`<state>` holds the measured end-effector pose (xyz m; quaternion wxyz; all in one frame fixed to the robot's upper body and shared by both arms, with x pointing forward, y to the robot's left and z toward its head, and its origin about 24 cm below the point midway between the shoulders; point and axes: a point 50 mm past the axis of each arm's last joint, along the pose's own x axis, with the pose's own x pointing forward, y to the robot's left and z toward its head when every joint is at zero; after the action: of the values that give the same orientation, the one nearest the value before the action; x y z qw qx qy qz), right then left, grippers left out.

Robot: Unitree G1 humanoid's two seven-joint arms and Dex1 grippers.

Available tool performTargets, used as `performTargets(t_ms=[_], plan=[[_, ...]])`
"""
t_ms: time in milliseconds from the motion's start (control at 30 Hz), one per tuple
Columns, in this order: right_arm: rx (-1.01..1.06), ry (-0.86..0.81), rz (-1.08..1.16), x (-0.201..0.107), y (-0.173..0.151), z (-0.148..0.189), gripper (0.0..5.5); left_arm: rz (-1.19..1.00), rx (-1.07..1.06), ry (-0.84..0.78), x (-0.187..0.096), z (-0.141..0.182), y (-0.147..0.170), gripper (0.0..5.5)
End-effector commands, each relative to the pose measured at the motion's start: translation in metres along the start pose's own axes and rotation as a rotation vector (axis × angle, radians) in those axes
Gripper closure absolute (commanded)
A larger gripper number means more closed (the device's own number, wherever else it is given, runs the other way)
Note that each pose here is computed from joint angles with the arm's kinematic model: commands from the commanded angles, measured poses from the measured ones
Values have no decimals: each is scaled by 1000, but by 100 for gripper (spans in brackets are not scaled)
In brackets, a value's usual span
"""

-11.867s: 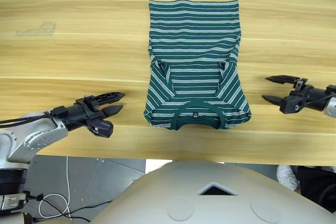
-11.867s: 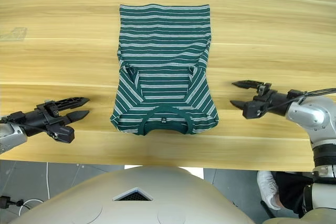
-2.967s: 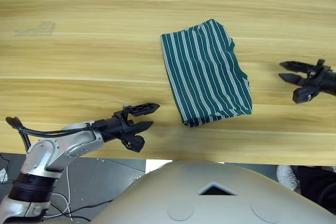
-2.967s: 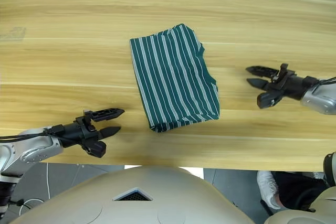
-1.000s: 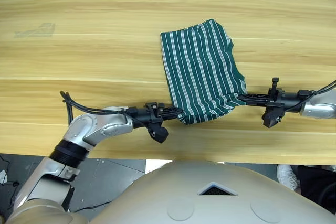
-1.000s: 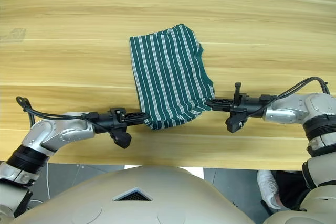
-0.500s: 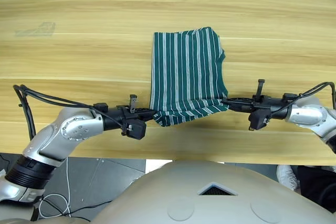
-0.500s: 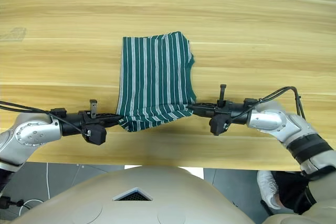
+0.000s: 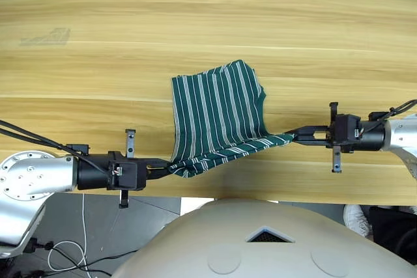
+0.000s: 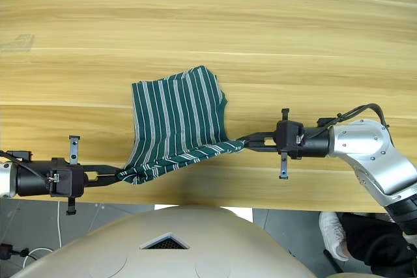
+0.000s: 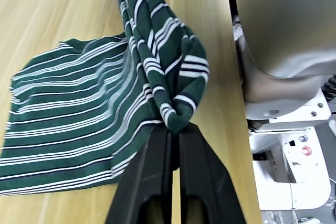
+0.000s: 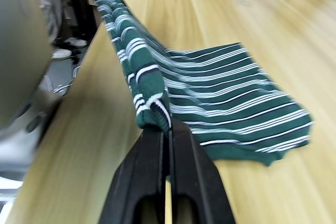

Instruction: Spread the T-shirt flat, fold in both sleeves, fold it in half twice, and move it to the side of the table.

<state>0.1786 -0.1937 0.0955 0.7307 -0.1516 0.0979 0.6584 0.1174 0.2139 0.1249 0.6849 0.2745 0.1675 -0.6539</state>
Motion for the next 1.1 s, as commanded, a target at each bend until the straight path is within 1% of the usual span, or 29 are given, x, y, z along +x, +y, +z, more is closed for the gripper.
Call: performTargets(t_ms=[33,167,200,333,433,567,733,767,833,867,967,1033,1100], plan=[[-74,-31,-124,2,-30,12,550,130,35,0,-5,-3,27,550],[-163,-66,-231,24,-61,15,550,360,70,-56,-3,-5,73,550],[-176,-66,-253,29,-69,14,550,380,70,-58,0,-7,82,550],[-222,-45,-361,51,-102,10,550,411,80,22,10,-28,108,550],[-235,-26,-383,65,-117,6,550,393,66,68,19,-46,119,550],[-214,-14,-398,83,-128,-4,550,390,57,75,31,-59,127,550],[-190,17,-394,87,-126,-22,550,431,45,84,35,-68,133,550],[-189,21,-397,87,-125,-25,522,436,40,82,35,-70,134,514],[-178,20,-398,86,-124,-29,488,475,46,70,36,-71,135,485],[-172,15,-407,85,-125,-30,462,519,49,50,34,-69,139,461],[-185,-23,-480,83,-131,-26,410,662,40,0,28,-67,154,418],[-157,-126,-624,78,-142,-16,405,838,-13,-53,21,-69,167,385],[-121,-209,-714,76,-148,-11,405,951,-83,-72,19,-79,169,347]])
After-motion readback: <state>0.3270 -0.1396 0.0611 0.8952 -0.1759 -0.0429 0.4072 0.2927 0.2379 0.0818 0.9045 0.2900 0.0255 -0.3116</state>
